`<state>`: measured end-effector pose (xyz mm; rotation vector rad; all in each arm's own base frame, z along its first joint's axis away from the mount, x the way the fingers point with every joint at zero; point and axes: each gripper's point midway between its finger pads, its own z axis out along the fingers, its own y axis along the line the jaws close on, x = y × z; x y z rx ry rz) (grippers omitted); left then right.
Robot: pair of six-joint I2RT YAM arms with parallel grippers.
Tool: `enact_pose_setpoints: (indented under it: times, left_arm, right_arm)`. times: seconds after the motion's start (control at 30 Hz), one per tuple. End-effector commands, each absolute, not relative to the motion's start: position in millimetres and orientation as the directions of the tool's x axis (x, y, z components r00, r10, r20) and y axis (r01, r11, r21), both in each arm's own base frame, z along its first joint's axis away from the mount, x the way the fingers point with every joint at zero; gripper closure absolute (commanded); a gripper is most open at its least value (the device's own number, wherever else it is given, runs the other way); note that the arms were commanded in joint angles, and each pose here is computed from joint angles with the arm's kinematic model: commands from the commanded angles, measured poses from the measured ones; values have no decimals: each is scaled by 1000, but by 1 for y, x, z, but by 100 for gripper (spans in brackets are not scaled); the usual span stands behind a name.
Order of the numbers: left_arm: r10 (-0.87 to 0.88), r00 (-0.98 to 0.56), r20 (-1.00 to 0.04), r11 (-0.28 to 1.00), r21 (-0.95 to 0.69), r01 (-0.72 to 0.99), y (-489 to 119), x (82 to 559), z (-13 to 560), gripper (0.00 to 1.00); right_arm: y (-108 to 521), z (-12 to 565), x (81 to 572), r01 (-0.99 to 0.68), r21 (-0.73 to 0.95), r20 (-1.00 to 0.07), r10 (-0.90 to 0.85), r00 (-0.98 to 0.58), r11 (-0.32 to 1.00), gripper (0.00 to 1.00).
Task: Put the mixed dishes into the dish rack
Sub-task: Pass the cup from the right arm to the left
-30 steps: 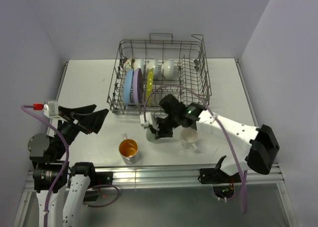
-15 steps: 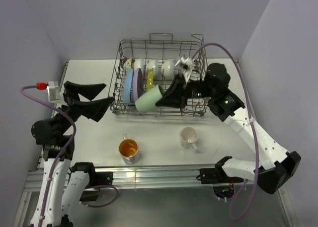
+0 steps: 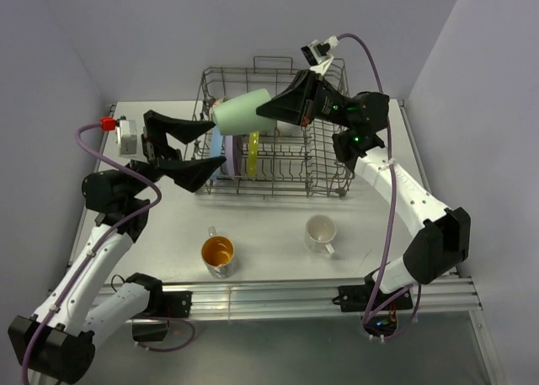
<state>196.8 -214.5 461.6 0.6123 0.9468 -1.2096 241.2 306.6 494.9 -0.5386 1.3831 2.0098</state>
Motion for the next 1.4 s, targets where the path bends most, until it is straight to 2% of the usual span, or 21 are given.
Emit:
enact_pose_setpoints:
  times: [0.0, 0.3, 0.7, 1.0, 1.37]
  left_arm:
    - [-499, 263, -826, 350, 86, 933, -212, 201, 490, 1]
    - [-522, 291, -801, 440, 39, 897, -208, 235, 500, 1]
    - [-546, 208, -811, 298, 44, 954, -224, 217, 500, 1]
    - [-571, 168, -803, 252, 23, 968, -235, 214, 503, 1]
    - [-625, 126, -770, 275, -67, 959, -237, 227, 504, 3]
  right_arm:
    - [282, 555, 205, -783, 504, -696, 367, -618, -364, 100]
    - [273, 551, 206, -785, 496, -691, 379, -616, -372, 100]
    - [283, 533, 222, -741, 536, -658, 350, -667, -405, 100]
    - [292, 523, 219, -713, 554, -644, 321, -694, -429, 100]
    - [294, 518, 220, -702, 567, -636, 312, -705, -431, 100]
